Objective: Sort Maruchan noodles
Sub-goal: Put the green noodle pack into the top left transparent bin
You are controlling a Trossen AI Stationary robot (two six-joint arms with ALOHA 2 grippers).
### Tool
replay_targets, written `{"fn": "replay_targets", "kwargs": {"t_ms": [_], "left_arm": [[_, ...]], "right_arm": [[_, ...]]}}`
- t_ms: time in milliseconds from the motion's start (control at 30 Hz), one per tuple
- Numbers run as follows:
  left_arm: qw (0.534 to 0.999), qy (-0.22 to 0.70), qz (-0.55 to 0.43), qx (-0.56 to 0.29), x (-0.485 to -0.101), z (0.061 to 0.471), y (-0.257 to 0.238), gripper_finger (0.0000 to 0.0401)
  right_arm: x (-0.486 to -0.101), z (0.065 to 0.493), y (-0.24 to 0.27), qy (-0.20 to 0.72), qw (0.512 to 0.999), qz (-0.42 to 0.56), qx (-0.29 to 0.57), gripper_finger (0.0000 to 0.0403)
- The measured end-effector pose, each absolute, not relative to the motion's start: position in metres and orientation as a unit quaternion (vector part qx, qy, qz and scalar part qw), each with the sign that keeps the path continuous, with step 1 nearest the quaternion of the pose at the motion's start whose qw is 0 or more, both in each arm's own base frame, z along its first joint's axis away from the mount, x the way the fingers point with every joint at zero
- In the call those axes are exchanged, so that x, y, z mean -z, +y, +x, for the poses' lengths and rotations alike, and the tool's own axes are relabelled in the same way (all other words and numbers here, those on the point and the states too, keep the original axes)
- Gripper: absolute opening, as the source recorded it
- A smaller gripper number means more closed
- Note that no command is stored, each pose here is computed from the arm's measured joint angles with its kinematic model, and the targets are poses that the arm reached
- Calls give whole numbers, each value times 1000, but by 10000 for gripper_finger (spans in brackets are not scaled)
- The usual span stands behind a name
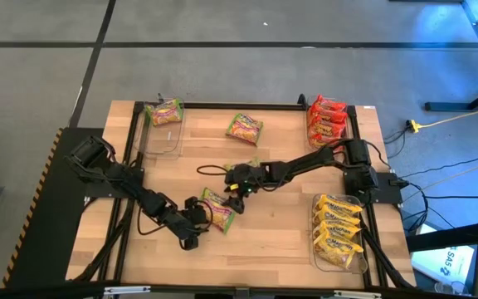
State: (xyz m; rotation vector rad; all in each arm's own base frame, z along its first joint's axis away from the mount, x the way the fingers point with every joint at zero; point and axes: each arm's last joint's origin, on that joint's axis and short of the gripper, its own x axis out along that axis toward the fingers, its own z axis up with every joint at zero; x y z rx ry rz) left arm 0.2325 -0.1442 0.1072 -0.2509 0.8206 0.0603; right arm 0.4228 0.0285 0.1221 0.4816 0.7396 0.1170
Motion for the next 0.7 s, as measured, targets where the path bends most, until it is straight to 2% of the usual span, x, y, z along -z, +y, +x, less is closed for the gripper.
{"fn": "replay_targets", "kwargs": {"t_ms": [300,700], "left_arm": [[909,397,-121,-30,-107,232,-144,135],[911,391,-128,-28,-108,233,-145,135]], "right_arm": [[-125,426,32,331,904,251,-102,305],[-129,428,32,314,909,246,-123,305]]}}
